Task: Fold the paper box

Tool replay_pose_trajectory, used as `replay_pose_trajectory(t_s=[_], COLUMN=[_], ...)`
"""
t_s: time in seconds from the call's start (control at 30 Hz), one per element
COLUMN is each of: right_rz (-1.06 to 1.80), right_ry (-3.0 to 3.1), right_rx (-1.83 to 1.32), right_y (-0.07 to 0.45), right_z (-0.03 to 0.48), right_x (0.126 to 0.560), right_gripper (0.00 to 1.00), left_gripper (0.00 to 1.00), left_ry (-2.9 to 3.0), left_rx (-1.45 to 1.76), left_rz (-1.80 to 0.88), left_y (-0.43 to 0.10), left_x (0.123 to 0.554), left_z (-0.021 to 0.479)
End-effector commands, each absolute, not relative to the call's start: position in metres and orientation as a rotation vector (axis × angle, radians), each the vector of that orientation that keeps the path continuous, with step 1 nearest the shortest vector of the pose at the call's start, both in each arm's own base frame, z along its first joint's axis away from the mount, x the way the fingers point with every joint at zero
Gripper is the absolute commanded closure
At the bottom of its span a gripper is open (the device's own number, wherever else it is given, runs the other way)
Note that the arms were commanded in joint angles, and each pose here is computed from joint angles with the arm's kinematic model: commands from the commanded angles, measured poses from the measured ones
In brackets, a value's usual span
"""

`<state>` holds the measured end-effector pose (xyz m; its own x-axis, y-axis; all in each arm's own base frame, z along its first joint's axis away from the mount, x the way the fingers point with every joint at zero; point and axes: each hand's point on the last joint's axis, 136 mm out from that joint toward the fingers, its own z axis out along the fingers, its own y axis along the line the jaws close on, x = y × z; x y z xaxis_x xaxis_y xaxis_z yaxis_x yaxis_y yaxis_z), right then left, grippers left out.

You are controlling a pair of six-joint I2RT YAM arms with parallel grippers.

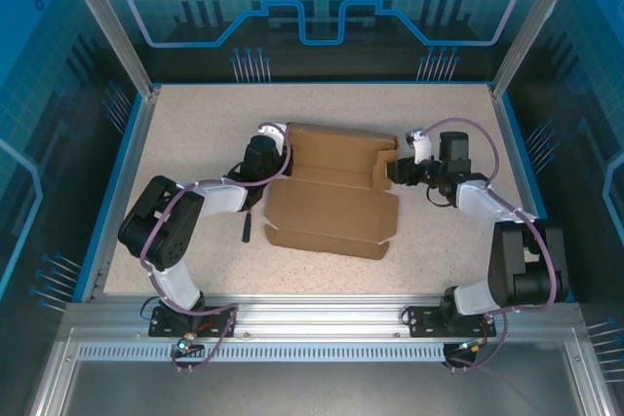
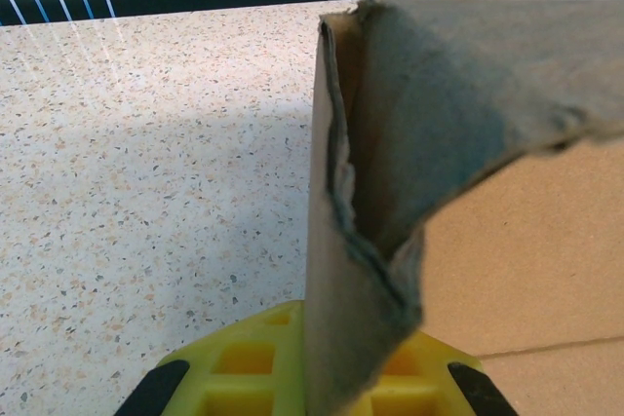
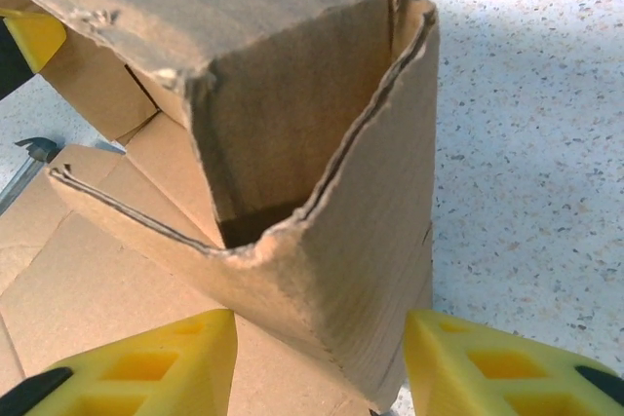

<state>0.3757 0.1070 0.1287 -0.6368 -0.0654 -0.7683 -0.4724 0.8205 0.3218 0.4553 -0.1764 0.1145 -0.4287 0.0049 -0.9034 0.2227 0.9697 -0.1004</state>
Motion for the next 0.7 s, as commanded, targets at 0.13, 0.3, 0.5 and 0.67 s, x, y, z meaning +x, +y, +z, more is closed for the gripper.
replay_pose_trajectory(t_s=[0.13, 0.3, 0.5, 0.67], right_rz=[0.591, 0.581, 0.554, 0.495], right_ry=[2.144, 2.13, 2.122, 2.13], right_rx=[-0.438, -0.463, -0.496, -0.522], right_y=[0.112, 0.115, 0.121, 0.126], right_z=[0.14, 0.141, 0.142, 0.14], right_x=[0.39, 0.391, 0.397, 0.404], right_gripper=[0.53, 0.54, 0.57, 0.57], left_gripper=[1.0, 1.0, 1.0, 1.0], left_ry=[1.968, 1.968, 1.969, 1.97], left_rx=[0.144, 0.145, 0.143, 0.147], left_rz=[-0.292, -0.293, -0.294, -0.296], left_y=[-0.178, -0.178, -0.178, -0.178], left_x=[0.453, 0.453, 0.453, 0.453], left_z=[0.13, 0.129, 0.13, 0.13])
